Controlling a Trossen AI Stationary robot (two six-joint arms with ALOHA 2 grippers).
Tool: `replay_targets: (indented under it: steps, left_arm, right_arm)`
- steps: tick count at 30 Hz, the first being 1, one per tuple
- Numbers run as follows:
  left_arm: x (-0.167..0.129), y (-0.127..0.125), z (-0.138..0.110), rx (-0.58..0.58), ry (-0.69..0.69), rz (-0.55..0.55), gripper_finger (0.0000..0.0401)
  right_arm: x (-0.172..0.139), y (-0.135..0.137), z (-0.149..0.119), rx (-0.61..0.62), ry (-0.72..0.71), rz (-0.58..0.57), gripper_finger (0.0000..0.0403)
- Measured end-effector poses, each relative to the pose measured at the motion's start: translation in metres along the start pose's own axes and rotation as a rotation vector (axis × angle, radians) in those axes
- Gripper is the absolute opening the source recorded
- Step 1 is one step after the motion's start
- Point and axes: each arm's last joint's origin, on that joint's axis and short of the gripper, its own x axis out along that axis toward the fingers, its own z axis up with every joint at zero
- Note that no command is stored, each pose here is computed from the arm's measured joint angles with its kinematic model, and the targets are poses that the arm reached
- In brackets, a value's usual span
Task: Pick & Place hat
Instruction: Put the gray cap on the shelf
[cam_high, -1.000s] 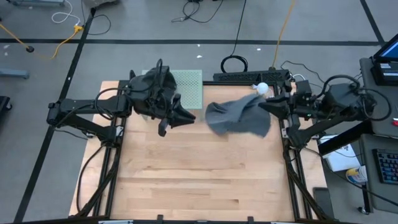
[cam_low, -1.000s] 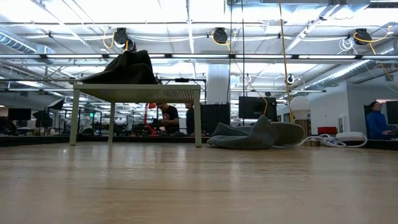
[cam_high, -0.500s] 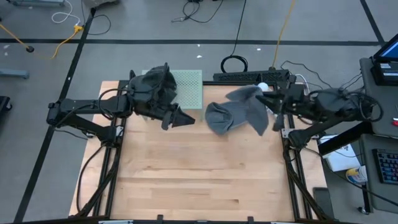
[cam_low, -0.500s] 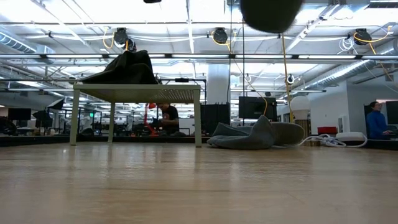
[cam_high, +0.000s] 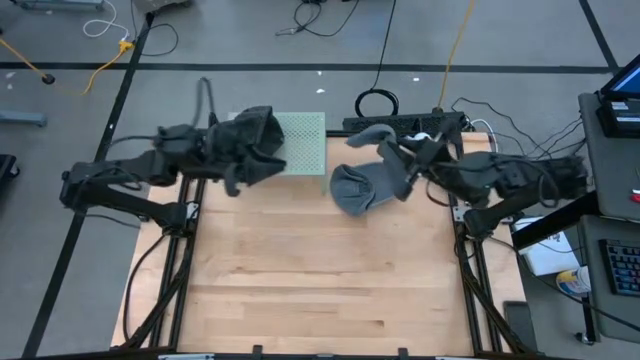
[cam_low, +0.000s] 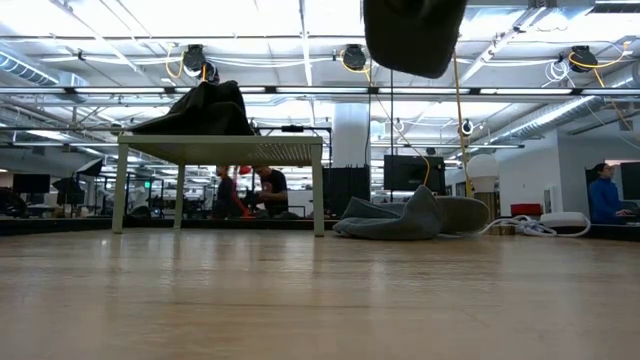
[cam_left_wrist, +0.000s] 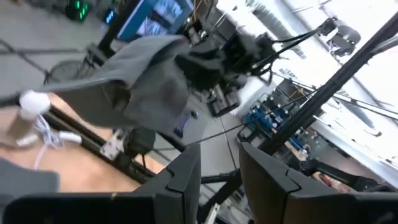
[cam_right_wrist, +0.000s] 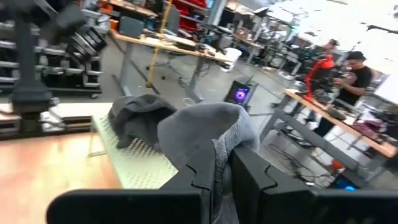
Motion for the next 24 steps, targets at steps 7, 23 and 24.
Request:
replay_targets:
  steps: [7,23,24]
  left_arm:
    - [-0.036,-0.013,0.009,0.033,-0.021,-0.008,0.0113]
    - [-0.065,-0.021,0.011,0.028,0.035,-0.067,0.0113]
    - [-0.065,-0.021,0.011,0.024,0.036,-0.067,0.0113]
  right_arm:
    - [0.039,0.013,0.009,-0.029,-0.045,-0.132,0.0019]
    - [0.115,0.043,0.012,-0.109,-0.054,-0.529,0.0019]
    - [0.119,0.044,0.011,-0.103,-0.059,-0.533,0.0019]
